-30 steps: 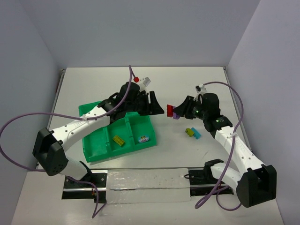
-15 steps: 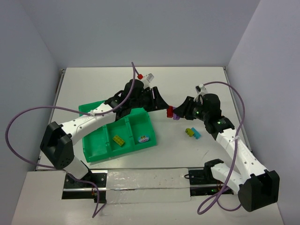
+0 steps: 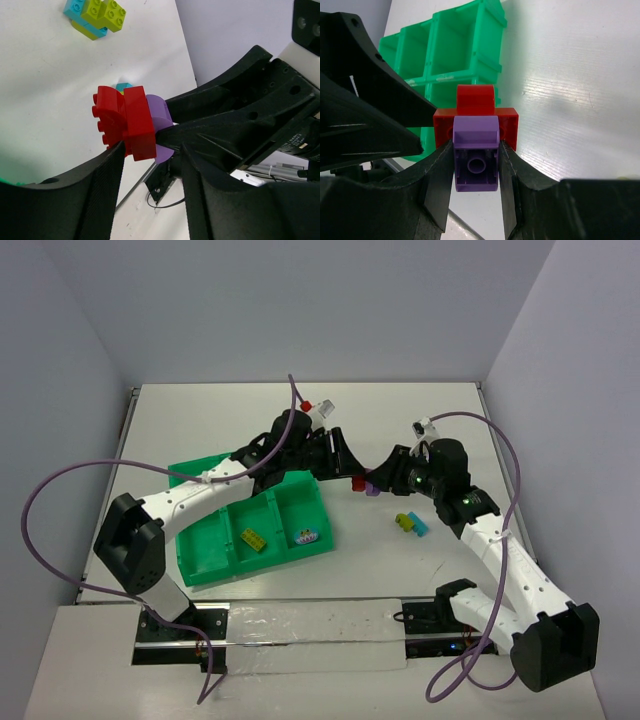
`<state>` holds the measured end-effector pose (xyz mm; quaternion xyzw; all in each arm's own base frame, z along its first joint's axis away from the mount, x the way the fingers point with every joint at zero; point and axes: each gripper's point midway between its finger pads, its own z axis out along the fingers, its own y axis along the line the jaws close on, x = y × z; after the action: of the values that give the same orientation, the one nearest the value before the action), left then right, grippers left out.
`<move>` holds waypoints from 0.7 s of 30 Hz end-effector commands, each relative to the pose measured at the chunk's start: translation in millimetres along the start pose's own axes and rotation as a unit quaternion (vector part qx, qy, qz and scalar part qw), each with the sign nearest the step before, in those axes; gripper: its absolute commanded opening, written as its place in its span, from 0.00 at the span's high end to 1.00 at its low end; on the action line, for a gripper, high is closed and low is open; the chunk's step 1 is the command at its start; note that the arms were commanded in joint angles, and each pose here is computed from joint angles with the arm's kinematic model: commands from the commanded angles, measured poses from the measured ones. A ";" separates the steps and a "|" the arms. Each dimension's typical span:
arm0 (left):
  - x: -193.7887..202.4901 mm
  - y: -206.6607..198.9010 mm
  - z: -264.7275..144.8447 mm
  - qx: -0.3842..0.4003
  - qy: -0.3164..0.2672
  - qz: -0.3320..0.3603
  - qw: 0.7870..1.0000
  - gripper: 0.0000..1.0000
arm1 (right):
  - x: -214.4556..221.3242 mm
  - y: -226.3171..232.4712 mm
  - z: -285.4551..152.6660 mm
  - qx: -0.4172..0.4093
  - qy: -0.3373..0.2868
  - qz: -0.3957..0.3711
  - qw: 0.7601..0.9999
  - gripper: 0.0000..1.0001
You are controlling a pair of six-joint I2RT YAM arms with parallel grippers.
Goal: Sort the legos into containers by color
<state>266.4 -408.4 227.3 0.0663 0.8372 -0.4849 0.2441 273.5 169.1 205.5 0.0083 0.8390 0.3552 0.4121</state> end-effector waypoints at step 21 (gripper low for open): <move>-11.2 -14.0 13.1 0.000 -0.006 0.016 1.000 1.00 | -25.2 28.4 -12.4 -0.024 -0.033 -0.028 0.999 0.97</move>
<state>271.7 -413.7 215.7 0.0657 0.8482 -0.4679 0.2395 273.0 169.5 208.8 0.0074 0.8406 0.3478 0.4152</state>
